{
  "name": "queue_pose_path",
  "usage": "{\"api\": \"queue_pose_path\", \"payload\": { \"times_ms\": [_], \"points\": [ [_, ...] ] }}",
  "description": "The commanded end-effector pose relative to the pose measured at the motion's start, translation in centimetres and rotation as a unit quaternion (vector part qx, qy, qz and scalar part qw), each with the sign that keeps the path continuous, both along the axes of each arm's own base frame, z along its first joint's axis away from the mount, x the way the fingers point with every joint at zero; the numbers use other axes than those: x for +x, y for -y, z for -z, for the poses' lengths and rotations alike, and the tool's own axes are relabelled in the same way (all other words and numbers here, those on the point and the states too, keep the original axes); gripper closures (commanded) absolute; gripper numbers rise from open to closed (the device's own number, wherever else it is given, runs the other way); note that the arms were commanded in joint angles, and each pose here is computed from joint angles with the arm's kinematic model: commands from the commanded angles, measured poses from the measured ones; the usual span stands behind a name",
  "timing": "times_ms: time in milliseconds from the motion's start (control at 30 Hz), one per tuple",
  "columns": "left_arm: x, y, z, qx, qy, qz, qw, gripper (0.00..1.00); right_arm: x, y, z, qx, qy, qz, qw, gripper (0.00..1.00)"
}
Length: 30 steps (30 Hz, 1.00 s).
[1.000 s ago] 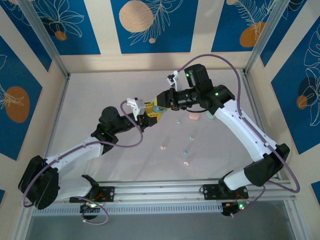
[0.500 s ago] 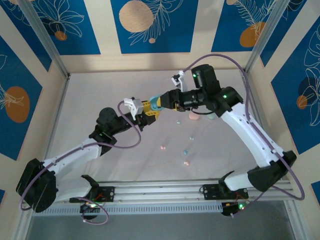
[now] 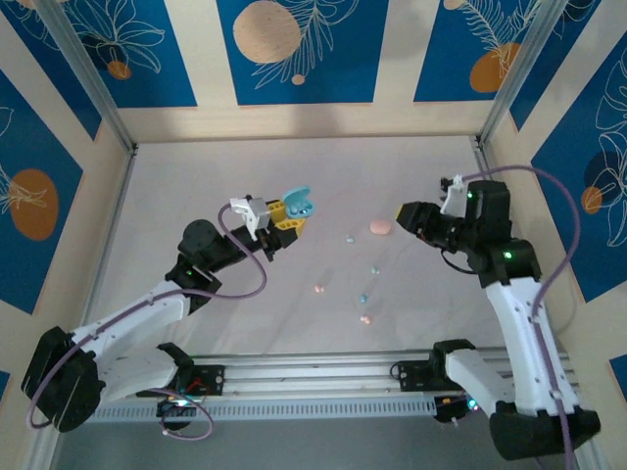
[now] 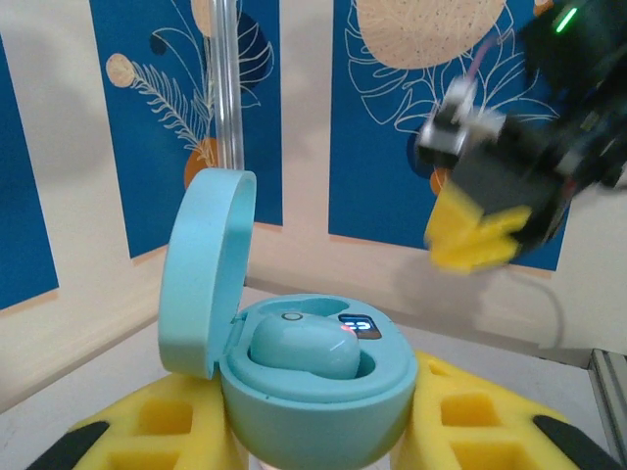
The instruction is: Insert wireless bluetooth earbuds into charging case
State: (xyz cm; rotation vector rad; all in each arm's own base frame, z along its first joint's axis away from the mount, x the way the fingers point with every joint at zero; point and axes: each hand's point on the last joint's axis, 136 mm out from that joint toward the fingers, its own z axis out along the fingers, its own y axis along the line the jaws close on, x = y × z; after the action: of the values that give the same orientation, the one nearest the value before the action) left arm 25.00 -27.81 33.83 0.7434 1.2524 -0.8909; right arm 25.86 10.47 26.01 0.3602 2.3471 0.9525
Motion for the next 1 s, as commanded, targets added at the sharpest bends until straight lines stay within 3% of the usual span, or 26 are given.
{"api": "queue_pose_path", "payload": {
  "times_ms": [0, 133, 267, 567, 967],
  "points": [
    [-0.6, -0.6, -1.6, -0.02, 0.013, -0.004, 1.0, 0.75, -1.8, -0.4, 8.0, 0.014, -0.148, -0.012, 0.989, 0.63],
    [-0.8, -0.7, -1.9, -0.024, 0.013, -0.004, 1.0, 0.75, -4.0, -1.5, 14.4, -0.03, -0.259, -0.041, 0.965, 0.65],
    [-0.8, -0.7, -2.0, -0.026, 0.012, -0.004, 1.0, 0.75, -5.9, -3.1, 18.2, -0.076, -0.32, -0.08, 0.941, 0.61],
    [-0.8, -0.9, -2.1, -0.024, 0.013, -0.007, 1.0, 0.75, -6.8, -5.6, 22.1, -0.115, -0.362, -0.114, 0.918, 0.55],
    [-0.8, -1.1, -2.0, -0.016, 0.013, -0.014, 1.0, 0.74, -6.3, -8.9, 24.0, -0.105, -0.376, -0.155, 0.908, 0.6]
  ]
}}
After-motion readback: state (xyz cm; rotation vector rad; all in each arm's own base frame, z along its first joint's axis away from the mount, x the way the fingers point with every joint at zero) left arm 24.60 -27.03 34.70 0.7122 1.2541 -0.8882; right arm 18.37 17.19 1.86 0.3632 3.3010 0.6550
